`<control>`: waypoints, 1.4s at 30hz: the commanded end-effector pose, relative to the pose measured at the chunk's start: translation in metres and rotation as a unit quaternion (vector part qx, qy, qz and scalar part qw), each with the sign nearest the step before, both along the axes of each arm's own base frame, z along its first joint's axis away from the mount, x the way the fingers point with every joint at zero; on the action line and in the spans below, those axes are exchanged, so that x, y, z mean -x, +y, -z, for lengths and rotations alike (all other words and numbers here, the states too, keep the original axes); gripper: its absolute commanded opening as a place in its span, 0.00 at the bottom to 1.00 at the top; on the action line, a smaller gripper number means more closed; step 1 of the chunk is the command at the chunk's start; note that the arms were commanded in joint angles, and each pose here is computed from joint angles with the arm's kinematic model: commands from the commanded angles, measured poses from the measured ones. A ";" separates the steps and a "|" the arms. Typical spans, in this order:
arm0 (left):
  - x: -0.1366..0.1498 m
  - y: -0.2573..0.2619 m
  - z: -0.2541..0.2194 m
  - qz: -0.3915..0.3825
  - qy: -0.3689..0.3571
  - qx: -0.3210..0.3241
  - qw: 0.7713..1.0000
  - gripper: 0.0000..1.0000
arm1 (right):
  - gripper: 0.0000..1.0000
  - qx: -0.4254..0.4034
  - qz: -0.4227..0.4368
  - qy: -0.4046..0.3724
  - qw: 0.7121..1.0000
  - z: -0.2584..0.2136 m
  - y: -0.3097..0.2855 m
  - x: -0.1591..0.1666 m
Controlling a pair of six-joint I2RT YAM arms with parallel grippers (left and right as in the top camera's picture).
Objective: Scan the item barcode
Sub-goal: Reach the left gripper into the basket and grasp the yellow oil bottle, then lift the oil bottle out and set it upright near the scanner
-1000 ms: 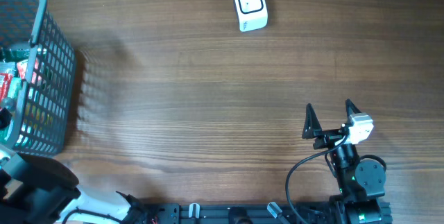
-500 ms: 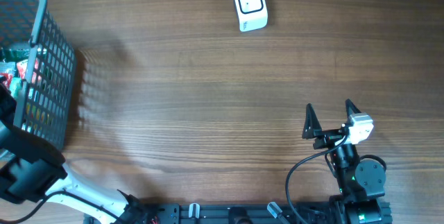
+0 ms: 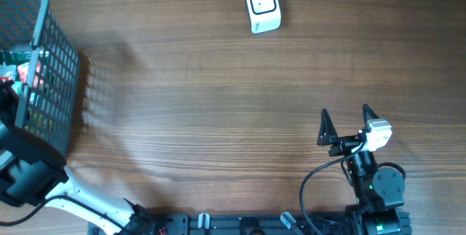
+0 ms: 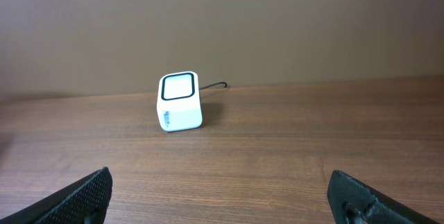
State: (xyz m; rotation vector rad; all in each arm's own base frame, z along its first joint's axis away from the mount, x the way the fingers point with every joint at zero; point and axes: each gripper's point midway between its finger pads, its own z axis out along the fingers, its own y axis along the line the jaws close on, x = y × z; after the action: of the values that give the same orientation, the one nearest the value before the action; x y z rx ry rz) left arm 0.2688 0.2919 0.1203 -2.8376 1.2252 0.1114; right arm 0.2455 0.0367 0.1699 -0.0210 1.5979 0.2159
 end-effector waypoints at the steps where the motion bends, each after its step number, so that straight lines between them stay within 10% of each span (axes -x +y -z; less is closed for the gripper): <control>1: 0.004 0.000 0.004 -0.001 0.013 0.001 1.000 0.27 | 1.00 0.008 -0.003 -0.005 1.000 -0.002 0.000 0.000; 11: 0.028 0.024 -0.063 0.018 -0.049 -0.077 0.996 0.19 | 1.00 0.008 -0.003 -0.005 1.000 -0.002 0.000 0.000; 17: 0.026 0.037 -0.156 0.147 -0.115 -0.230 0.955 0.21 | 1.00 0.008 -0.003 -0.005 1.000 -0.002 0.000 0.000; 27: -0.019 -0.071 -0.335 0.441 -0.350 -0.412 0.717 0.24 | 1.00 0.008 -0.003 -0.005 1.000 -0.002 0.000 0.000; 35: -0.071 -0.236 -0.346 0.612 -0.421 -0.349 0.571 0.19 | 1.00 0.008 -0.003 -0.005 1.000 -0.002 0.001 0.000; 42: -0.087 -0.386 -0.296 0.765 -0.346 -0.302 0.451 0.19 | 1.00 0.008 -0.003 -0.005 1.000 -0.002 0.001 0.000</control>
State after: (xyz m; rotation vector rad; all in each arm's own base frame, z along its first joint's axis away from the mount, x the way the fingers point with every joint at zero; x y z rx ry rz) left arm 0.3515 -0.0593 0.4329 -0.4364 2.0564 -0.6440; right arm 0.2455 0.0367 0.1699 -0.0213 1.5979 0.2156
